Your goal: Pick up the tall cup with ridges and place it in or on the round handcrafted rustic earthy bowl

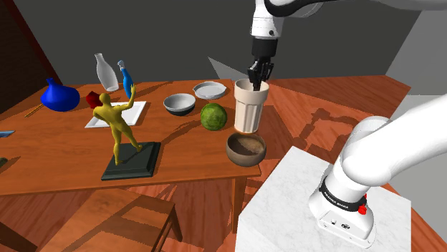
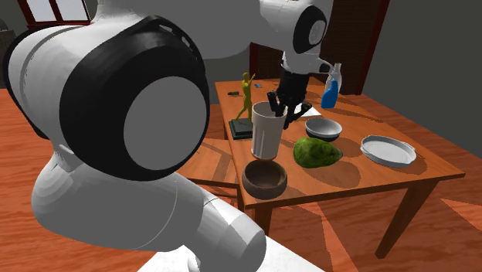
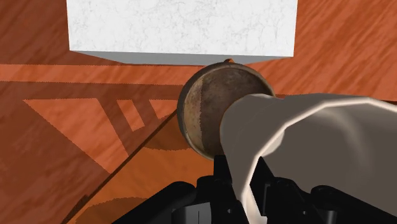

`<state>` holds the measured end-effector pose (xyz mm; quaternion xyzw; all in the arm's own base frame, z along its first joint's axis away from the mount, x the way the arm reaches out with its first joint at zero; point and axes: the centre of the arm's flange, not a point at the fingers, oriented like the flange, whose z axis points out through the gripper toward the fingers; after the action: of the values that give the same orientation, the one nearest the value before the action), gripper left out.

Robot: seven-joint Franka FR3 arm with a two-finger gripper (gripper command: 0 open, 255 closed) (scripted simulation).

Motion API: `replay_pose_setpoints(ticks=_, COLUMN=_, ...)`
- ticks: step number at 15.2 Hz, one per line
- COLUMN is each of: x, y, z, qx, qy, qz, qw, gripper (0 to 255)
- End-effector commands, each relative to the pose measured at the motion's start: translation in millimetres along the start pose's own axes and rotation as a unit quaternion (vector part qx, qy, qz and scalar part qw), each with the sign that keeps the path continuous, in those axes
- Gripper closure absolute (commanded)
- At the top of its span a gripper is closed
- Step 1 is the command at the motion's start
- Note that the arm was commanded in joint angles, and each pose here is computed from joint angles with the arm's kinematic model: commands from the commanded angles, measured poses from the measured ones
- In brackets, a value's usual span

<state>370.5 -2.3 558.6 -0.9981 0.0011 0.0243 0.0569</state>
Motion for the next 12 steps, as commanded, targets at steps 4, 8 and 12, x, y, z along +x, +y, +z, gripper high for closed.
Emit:
replay_pose_setpoints(ticks=4, x=2.1, y=3.6, z=25.9, qx=0.000, qy=0.001, qz=0.000, qw=1.0000, gripper=255)
replay_pose_setpoints(ticks=8, x=3.2, y=6.0, z=46.9, qx=0.000, qy=0.001, qz=0.000, qw=1.0000, gripper=255)
replay_pose_setpoints(ticks=12, x=4.2, y=8.4, z=67.8, qx=0.000, qy=0.001, qz=0.000, qw=1.0000, gripper=255)
